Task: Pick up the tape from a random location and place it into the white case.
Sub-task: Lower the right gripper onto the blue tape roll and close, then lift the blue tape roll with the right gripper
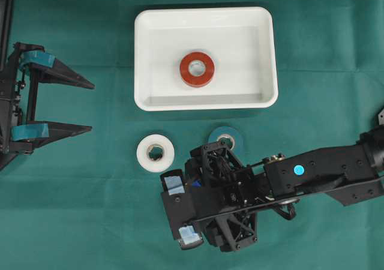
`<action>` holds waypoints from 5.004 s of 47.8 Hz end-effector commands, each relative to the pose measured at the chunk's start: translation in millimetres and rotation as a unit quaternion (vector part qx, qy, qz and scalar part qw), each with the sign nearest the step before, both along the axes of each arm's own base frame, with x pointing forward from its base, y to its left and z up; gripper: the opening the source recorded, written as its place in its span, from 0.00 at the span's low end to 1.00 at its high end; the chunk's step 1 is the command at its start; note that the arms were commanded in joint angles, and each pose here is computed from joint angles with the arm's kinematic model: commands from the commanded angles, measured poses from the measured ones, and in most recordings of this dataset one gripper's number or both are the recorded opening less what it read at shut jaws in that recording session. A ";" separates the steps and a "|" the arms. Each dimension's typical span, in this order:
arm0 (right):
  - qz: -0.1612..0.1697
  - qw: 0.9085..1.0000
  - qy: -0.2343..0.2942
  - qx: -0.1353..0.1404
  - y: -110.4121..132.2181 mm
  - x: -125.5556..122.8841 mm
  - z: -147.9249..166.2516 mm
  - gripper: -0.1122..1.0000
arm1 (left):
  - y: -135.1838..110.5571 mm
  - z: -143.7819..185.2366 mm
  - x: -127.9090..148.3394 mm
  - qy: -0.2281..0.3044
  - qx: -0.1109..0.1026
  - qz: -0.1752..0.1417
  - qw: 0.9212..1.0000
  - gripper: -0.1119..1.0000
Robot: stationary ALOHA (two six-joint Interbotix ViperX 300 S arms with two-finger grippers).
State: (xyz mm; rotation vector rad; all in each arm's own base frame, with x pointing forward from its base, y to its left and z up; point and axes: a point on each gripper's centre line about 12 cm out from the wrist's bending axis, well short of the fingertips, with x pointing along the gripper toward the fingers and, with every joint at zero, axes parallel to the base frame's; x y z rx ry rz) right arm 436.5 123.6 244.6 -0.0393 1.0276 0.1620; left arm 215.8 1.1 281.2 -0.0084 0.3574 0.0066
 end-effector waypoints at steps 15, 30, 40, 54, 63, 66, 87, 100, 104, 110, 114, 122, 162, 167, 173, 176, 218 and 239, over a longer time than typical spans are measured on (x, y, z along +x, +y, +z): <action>0.001 1.000 -0.020 0.007 2.2 1.9 15.9 0.93 | -0.7 6.1 1.9 -0.008 -0.002 -0.001 1.000 0.96; 0.002 1.000 -0.021 0.007 3.5 1.6 16.0 0.93 | -0.7 5.9 1.9 -0.008 -0.002 -0.001 1.000 0.96; 0.002 1.000 -0.018 0.007 3.5 1.6 13.5 0.93 | -0.7 6.1 1.9 -0.008 -0.002 -0.001 1.000 0.96; 0.003 1.000 -0.009 0.004 4.9 3.8 4.0 0.93 | -0.7 5.0 2.0 -0.006 -0.002 -0.001 1.000 0.96; -0.006 1.000 0.003 0.007 6.8 7.4 -12.9 0.93 | -0.7 5.1 1.7 -0.006 -0.002 -0.001 1.000 0.96; -0.008 1.000 0.012 0.007 9.2 7.6 -23.4 0.93 | -0.7 5.4 2.0 -0.006 -0.002 -0.001 1.000 0.96; -0.017 1.000 0.020 0.016 17.7 14.3 -72.1 0.93 | -0.7 4.8 1.9 -0.005 -0.001 -0.001 1.000 0.96; -0.015 1.000 0.017 0.016 19.3 21.3 -95.9 0.93 | -0.7 4.8 1.9 -0.005 -0.002 -0.001 1.000 0.96; -0.016 1.000 0.018 0.016 19.3 23.6 -104.4 0.93 | -0.7 5.1 1.7 -0.006 -0.002 -0.001 1.000 0.96; -0.018 0.999 0.024 0.015 18.4 25.4 -115.5 0.93 | -0.7 4.8 1.9 -0.005 -0.002 -0.001 1.000 0.96; -0.018 0.999 0.024 0.015 18.7 26.2 -119.5 0.93 | -0.4 5.1 1.7 -0.006 -0.002 0.000 1.000 0.96; -0.019 0.999 0.025 0.015 18.4 27.6 -126.2 0.93 | -0.7 4.8 1.9 -0.005 -0.002 -0.001 1.000 0.96; -0.020 0.999 0.025 0.013 16.2 28.3 -126.9 0.69 | -0.7 4.8 1.6 -0.005 -0.002 -0.001 1.000 0.96; -0.022 0.999 0.025 0.014 14.9 29.1 -126.4 0.47 | -0.7 4.0 1.7 -0.004 -0.002 -0.001 1.000 0.96; -0.022 0.999 0.024 0.014 15.0 29.5 -125.9 0.42 | -0.7 4.2 1.4 -0.004 -0.002 -0.001 1.000 0.96; -0.022 0.999 0.024 0.014 15.0 29.5 -125.9 0.42 | -0.7 4.6 1.9 -0.005 -0.002 -0.001 1.000 0.96; -0.025 0.999 -0.008 0.021 6.7 5.9 -10.9 0.38 | -0.7 4.2 1.4 -0.004 -0.002 -0.001 1.000 0.96; -0.026 0.999 -0.040 0.026 -3.7 -23.7 56.6 0.38 | -0.4 2.4 1.4 -0.001 -0.002 0.000 1.000 0.96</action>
